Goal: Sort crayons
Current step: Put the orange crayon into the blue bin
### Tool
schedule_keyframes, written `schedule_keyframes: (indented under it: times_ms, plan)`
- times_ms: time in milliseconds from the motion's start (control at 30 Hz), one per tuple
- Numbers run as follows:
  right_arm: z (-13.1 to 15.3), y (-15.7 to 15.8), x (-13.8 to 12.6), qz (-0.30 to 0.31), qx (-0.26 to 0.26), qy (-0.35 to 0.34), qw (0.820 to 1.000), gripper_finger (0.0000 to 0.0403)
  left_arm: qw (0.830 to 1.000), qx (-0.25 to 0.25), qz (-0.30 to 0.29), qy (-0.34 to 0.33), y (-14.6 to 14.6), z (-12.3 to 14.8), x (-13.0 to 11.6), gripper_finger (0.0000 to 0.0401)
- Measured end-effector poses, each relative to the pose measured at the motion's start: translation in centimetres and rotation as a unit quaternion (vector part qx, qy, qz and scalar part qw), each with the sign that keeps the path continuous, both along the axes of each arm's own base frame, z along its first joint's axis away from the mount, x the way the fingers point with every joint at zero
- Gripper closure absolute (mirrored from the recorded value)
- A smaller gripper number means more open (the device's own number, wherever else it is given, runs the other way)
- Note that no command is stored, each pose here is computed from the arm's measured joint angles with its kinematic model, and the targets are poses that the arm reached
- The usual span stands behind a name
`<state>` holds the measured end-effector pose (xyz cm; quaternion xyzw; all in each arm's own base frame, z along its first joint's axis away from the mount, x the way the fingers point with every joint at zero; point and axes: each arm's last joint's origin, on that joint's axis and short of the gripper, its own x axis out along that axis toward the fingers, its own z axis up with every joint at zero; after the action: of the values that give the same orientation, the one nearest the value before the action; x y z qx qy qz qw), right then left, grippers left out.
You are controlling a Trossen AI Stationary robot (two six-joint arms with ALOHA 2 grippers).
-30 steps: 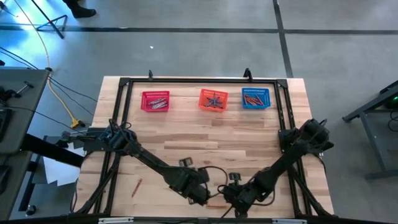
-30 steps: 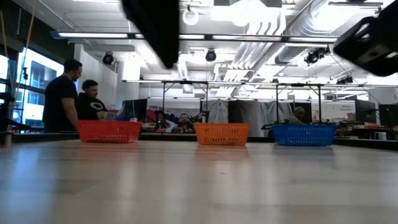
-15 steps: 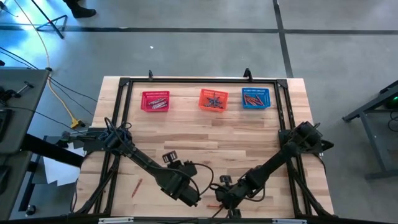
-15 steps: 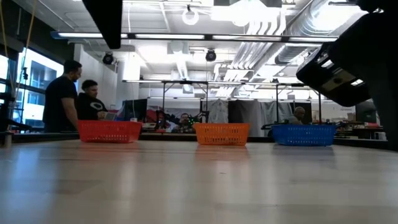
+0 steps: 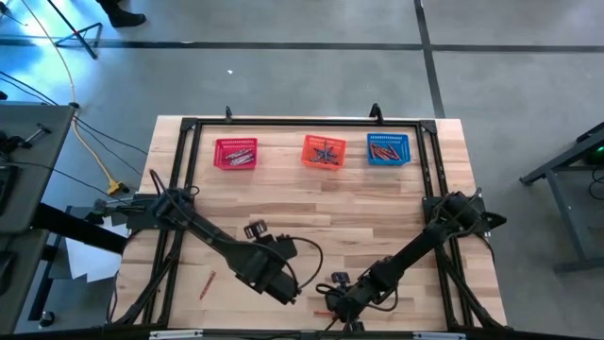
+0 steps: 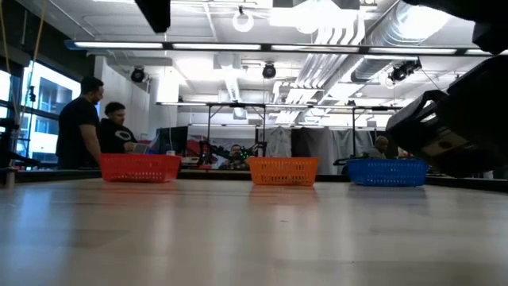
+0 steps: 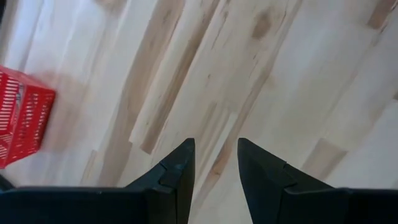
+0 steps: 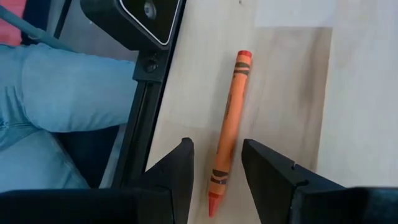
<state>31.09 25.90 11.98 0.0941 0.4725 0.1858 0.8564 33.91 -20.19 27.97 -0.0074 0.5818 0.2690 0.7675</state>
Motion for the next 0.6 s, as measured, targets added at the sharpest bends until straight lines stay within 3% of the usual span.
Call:
schedule_keyframes:
  times_ms: [300,600]
  plan:
    - [-0.1,-0.3,0.2,0.029,-0.028,-0.019,0.999,0.0267,0.998,0.01,0.007,-0.066,1.0,3.4,-1.4,0.0291]
    - [-0.6,-0.9,0.6,0.07,-0.07,-0.031,0.995,0.0273,0.995,0.019,0.004,-0.097,1.8,5.2,-2.2,0.0291]
